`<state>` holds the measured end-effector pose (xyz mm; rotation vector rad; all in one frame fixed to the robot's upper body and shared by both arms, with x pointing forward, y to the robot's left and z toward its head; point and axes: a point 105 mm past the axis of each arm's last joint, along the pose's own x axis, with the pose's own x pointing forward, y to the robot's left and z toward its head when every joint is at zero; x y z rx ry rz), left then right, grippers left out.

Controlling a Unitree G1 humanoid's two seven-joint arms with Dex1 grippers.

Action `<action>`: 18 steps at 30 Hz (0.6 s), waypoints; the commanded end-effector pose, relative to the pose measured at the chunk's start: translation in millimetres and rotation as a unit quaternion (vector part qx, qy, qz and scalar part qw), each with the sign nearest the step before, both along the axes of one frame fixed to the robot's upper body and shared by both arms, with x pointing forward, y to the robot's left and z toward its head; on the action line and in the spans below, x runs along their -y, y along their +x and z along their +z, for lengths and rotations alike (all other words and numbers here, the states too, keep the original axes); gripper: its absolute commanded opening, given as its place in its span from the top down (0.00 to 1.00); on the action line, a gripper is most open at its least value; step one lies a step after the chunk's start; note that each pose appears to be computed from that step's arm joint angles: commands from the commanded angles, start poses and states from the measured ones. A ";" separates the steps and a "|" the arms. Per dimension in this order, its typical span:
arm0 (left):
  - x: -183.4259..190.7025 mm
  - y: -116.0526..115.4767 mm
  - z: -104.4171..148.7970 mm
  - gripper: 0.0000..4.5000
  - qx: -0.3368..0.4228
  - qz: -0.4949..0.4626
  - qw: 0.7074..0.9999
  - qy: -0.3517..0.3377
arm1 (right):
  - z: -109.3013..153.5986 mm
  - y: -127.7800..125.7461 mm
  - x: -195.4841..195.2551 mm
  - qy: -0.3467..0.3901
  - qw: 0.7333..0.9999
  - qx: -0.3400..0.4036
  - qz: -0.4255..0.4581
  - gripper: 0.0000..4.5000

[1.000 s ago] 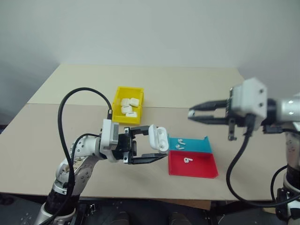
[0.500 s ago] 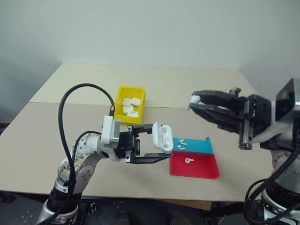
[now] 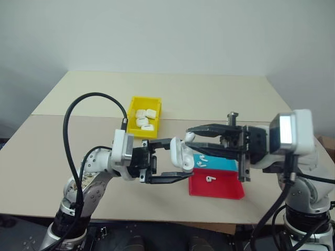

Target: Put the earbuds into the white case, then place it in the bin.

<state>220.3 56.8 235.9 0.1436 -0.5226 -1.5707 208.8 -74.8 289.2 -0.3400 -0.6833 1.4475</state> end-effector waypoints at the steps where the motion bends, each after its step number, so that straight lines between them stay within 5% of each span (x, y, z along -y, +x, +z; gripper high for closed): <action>1: -1.1 -6.0 5.0 0.39 0.020 -0.004 1.000 -0.002 | 2.1 -2.6 1.0 -0.003 1.000 0.023 -0.002 0.80; 18: 0.4 -4.9 5.4 0.39 0.026 -0.007 1.000 -0.006 | -15.9 -0.1 -0.4 -0.051 0.998 0.026 -0.002 0.80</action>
